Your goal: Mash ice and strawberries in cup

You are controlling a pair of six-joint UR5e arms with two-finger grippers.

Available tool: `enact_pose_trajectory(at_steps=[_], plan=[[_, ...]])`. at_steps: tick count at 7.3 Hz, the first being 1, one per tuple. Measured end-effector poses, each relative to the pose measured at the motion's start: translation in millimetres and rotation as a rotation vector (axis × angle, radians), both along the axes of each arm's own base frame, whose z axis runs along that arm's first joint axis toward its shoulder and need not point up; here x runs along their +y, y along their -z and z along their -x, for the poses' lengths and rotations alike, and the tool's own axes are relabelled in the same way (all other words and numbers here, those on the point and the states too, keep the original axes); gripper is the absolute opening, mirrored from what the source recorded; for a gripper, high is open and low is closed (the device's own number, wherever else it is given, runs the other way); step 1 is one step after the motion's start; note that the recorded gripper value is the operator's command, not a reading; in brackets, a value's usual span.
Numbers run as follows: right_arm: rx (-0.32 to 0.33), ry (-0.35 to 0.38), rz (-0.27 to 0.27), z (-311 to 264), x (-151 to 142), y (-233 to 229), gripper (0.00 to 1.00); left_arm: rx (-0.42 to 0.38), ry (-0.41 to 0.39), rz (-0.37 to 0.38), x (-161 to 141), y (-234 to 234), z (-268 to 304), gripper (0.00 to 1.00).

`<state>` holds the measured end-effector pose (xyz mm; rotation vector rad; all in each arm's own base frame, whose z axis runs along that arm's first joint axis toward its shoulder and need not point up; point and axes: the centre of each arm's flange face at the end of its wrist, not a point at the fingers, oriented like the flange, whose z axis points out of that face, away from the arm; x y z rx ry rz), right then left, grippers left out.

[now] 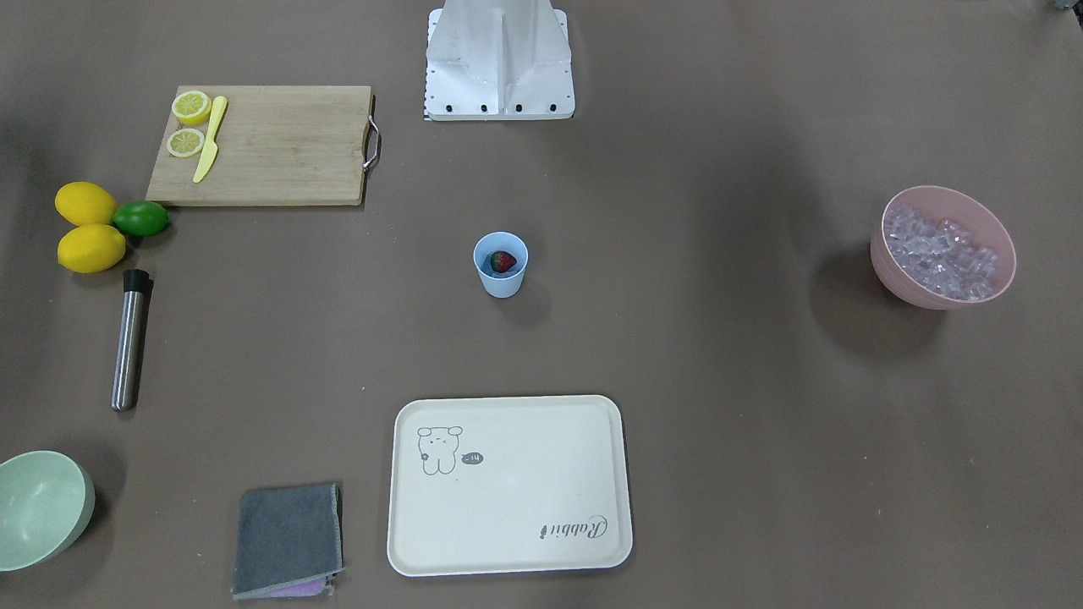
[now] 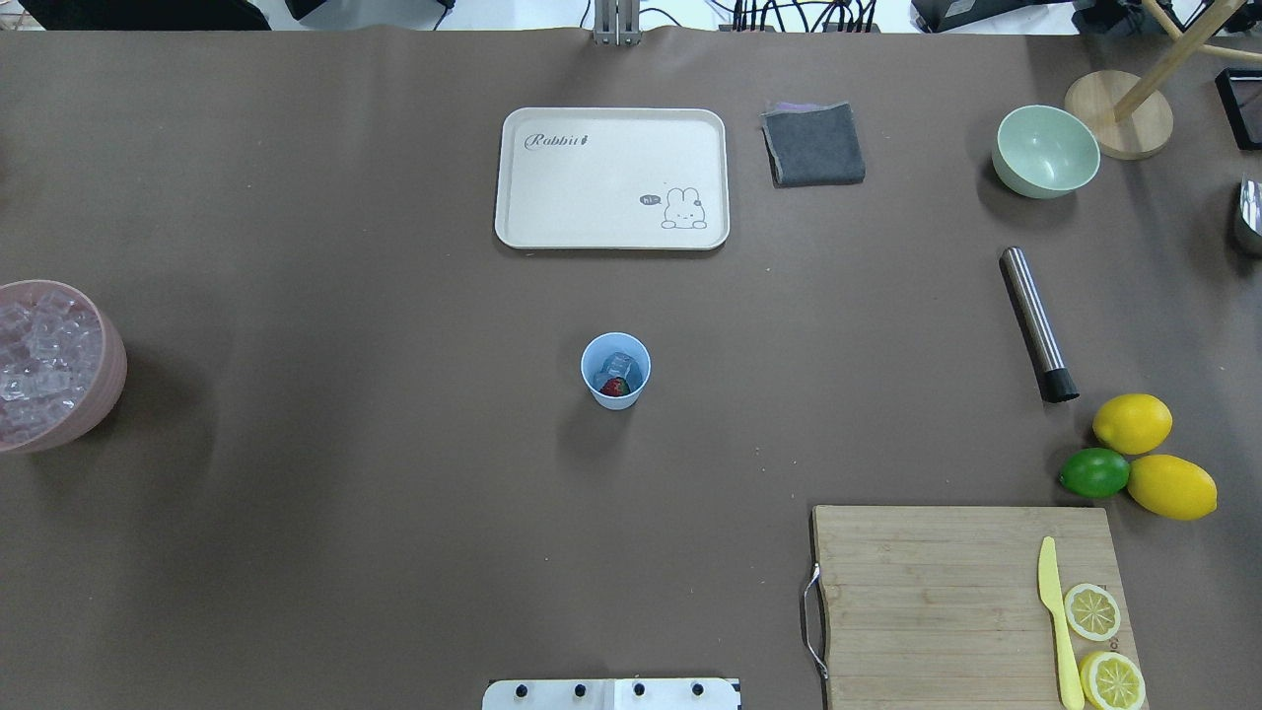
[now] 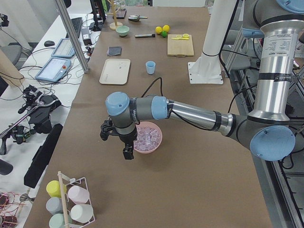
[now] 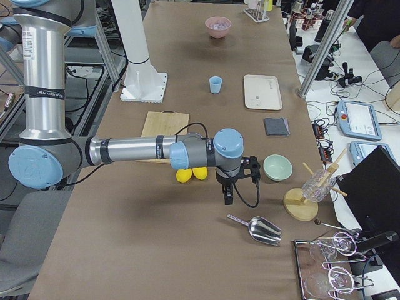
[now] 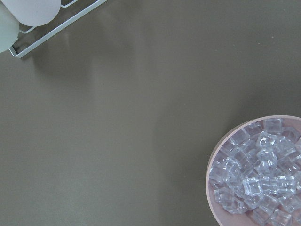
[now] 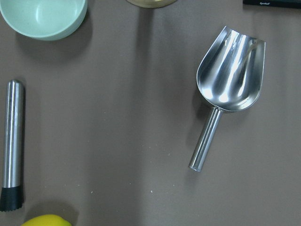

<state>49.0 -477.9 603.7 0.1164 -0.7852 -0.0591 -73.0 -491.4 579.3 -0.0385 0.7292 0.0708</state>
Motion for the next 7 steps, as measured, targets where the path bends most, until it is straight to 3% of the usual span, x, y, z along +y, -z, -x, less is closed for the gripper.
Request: enact_pose_trajectory(at_steps=[7], plan=[[0.011, 0.012, -0.001, -7, 0, 1, 1.0, 0.002, 0.0, -0.036, -3, -13, 0, 0.98]])
